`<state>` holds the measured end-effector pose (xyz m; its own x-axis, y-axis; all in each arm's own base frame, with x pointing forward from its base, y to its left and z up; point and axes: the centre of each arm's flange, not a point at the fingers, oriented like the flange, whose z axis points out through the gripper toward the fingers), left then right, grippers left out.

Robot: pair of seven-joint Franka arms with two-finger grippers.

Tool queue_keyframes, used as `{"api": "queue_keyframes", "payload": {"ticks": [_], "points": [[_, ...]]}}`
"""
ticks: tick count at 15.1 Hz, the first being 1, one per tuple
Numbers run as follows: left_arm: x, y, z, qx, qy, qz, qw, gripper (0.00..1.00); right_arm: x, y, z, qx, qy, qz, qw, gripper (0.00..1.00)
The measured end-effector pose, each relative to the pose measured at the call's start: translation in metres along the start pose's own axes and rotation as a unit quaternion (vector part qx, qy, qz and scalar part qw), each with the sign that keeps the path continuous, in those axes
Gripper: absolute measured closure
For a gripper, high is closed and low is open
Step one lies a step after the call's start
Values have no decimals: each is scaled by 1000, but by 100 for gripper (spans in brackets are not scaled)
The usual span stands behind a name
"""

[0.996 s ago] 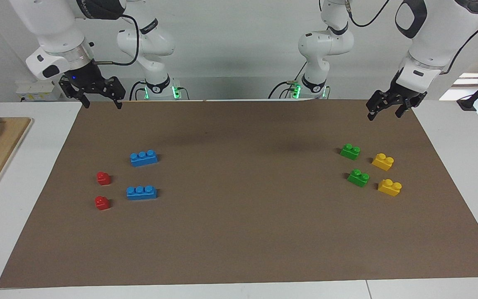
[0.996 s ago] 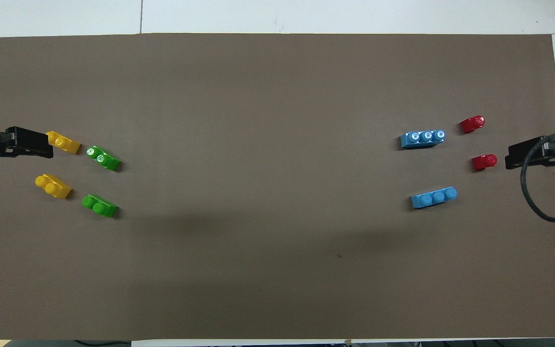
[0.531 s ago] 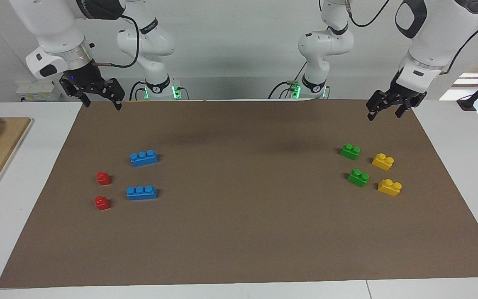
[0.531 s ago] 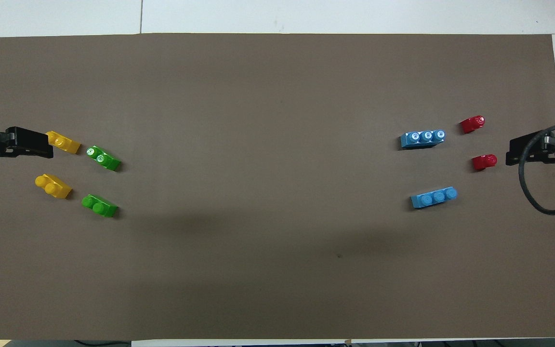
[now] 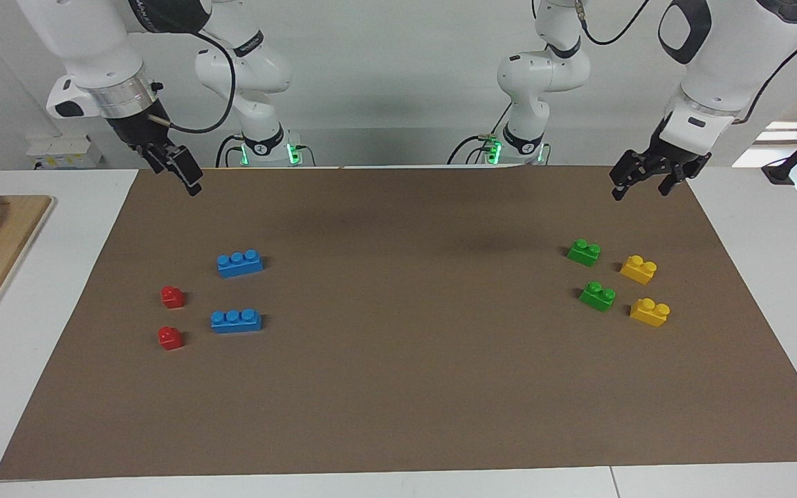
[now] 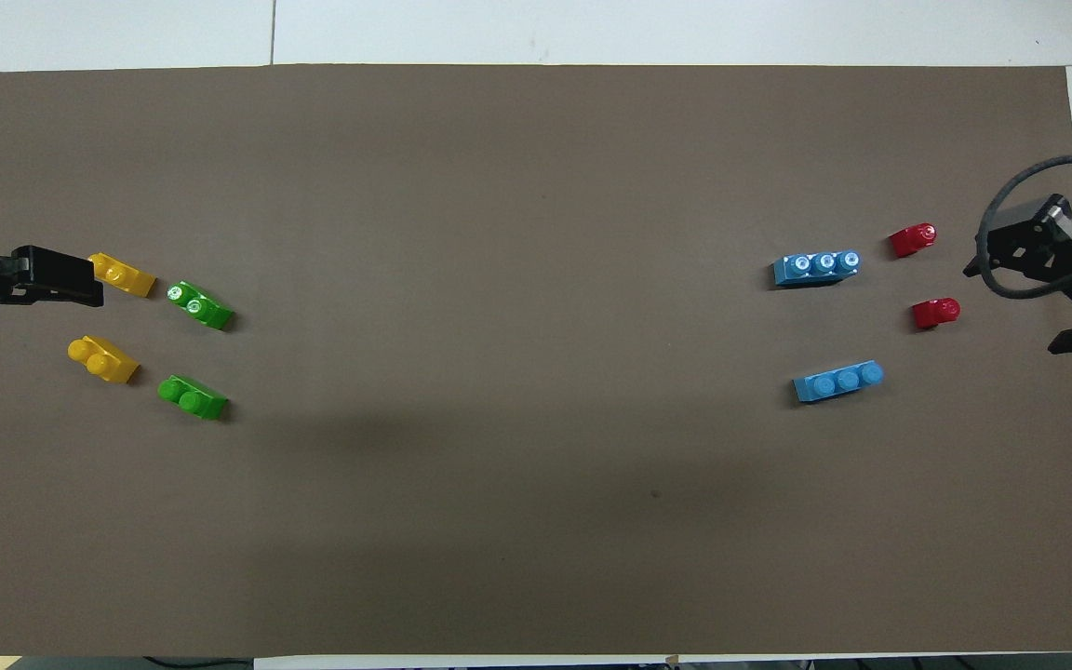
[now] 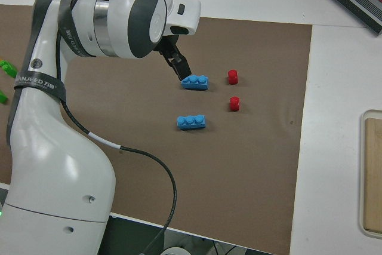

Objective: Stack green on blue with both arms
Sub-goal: 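Reach the left gripper to the green brick while the right gripper reaches the blue brick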

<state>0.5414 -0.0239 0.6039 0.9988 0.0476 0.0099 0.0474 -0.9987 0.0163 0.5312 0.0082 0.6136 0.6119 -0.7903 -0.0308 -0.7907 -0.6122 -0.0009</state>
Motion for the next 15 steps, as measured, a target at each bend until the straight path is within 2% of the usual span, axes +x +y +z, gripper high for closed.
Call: {"api": "queue_keyframes", "payload": {"ticks": [2, 3, 5, 7, 9, 12, 15], "points": [[0, -2, 0, 0, 0, -2, 1000, 0, -5, -4, 7, 7, -23, 93, 995, 0], [0, -3, 0, 0, 0, -3, 1000, 0, -6, -6, 11, 9, -34, 120, 992, 2], [0, -3, 0, 0, 0, -3, 1000, 0, 2, -9, 23, 15, -67, 168, 983, 0], [0, -3, 0, 0, 0, -3, 1000, 0, 24, -8, 39, 25, -103, 213, 971, 2], [0, -3, 0, 0, 0, -4, 1000, 0, 51, -4, 60, 32, -123, 240, 962, 0], [-1, -4, 5, 0, -3, -24, 1000, 0, 82, -5, 96, 30, -135, 264, 955, 0], [-4, -7, 26, 0, 7, -101, 995, 0, 96, -11, 132, 23, -159, 262, 952, 0]]}}
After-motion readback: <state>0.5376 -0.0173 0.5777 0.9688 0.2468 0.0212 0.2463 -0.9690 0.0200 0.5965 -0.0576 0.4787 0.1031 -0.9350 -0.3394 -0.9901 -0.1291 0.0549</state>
